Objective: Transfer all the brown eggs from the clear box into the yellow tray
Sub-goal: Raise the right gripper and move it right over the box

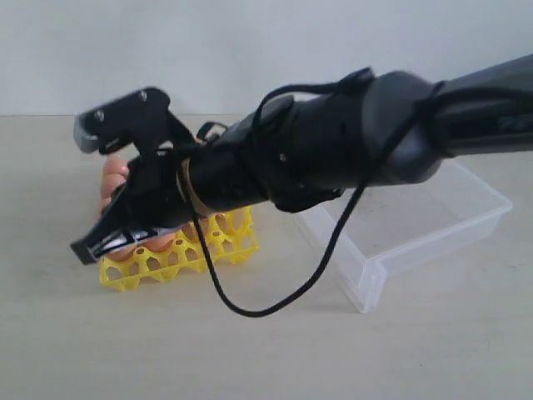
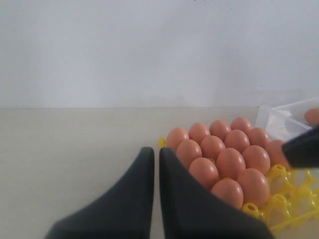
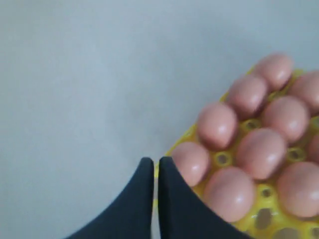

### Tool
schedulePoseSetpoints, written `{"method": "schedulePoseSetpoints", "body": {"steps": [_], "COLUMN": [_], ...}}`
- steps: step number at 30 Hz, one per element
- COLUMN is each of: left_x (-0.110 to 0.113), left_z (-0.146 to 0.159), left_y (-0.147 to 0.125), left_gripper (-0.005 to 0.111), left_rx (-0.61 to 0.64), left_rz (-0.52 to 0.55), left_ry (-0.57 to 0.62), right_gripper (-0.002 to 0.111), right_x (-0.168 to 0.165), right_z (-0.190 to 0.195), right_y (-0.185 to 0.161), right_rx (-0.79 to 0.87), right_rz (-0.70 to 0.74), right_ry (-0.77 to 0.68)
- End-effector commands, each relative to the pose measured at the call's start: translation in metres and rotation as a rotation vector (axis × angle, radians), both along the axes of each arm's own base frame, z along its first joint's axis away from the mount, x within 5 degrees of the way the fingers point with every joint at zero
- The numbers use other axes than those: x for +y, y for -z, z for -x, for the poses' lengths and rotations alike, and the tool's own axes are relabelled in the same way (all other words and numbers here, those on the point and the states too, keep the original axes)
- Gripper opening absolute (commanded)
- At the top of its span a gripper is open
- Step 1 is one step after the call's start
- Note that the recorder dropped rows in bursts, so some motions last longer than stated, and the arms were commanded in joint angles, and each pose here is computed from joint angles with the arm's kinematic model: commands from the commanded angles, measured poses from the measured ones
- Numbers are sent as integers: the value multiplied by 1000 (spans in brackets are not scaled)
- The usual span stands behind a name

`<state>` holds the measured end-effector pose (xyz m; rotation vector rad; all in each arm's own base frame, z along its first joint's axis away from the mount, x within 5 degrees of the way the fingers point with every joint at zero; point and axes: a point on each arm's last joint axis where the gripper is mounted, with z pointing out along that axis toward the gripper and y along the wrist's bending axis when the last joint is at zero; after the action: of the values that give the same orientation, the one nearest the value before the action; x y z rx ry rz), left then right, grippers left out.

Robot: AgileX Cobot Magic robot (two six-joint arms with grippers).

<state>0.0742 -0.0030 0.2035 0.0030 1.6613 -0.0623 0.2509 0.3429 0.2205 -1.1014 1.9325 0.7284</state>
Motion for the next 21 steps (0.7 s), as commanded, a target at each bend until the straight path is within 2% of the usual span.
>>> {"method": "schedulePoseSetpoints", "body": {"steps": [1,6,9,14,17,21], "left_x": [0,0,0,0,0,0], "left_z": [0,0,0,0,0,0], "left_y": [1,1,1,1,1,1], "left_gripper": [4,4,4,4,4,4], "left_rx": [-4,-4,-4,-4,-4,-4], "left_rz": [0,0,0,0,0,0], "left_ry": [1,1,1,1,1,1], "right_gripper": [0,0,0,0,0,0], "right_x": [-37,-88,-112,-133,-147,-169], "right_z": [-11,-40,-55,-56,-56,-62], "right_y": [-41,-53,-43,-19,-13,-23], "right_rx": [-139,-80,-211,-562,-732,-886], "right_rz": [-35,-73,58,495,801,1181], "right_ry": [277,287,281,202,237,271]}}
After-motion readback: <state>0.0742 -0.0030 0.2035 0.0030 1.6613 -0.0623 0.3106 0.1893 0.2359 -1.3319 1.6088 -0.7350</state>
